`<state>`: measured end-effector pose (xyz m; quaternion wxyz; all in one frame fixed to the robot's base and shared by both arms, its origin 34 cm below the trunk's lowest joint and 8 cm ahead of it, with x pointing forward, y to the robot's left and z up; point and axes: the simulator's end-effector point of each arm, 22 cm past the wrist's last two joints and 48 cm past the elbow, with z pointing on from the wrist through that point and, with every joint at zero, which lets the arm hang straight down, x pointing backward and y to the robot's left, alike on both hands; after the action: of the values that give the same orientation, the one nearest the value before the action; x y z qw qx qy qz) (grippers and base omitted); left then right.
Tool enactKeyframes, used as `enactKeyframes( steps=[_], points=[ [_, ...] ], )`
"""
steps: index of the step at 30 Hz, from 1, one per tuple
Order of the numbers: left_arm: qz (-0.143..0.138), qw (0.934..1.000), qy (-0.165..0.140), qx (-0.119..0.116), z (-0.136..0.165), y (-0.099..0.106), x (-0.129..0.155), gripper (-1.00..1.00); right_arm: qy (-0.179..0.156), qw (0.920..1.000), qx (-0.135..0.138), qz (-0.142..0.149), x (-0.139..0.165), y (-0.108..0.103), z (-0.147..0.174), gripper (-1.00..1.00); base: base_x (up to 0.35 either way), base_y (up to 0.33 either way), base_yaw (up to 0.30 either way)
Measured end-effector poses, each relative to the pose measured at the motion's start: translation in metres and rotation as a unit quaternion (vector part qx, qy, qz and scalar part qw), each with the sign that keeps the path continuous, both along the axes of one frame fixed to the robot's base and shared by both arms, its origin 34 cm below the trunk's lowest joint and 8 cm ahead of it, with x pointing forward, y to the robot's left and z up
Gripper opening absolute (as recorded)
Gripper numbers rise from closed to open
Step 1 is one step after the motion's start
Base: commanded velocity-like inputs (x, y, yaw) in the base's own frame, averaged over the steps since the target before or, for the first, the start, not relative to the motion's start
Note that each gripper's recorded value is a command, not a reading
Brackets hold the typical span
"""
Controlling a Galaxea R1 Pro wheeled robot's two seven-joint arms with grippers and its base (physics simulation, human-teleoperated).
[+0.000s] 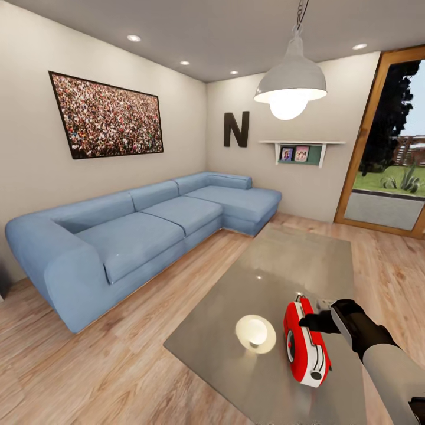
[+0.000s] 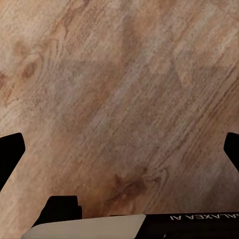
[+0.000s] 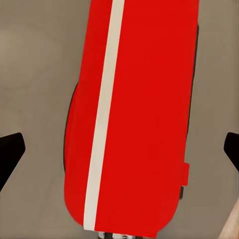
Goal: Turn on the radio receiver that's on the table in the living room.
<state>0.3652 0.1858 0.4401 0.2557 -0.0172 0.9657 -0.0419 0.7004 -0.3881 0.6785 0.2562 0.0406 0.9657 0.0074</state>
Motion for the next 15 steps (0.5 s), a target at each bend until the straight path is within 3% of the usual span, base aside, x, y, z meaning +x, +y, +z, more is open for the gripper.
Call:
enactKeyframes(
  steps=[15],
  points=[
    [0.000, 1.0000, 0.000, 0.000, -0.0114, 0.0000, -0.0011, 1.00, 0.000, 1.0000, -0.002, -0.001, -0.0015, -0.0011, -0.0115, 1.00, 0.000, 0.000, 0.000]
  ],
)
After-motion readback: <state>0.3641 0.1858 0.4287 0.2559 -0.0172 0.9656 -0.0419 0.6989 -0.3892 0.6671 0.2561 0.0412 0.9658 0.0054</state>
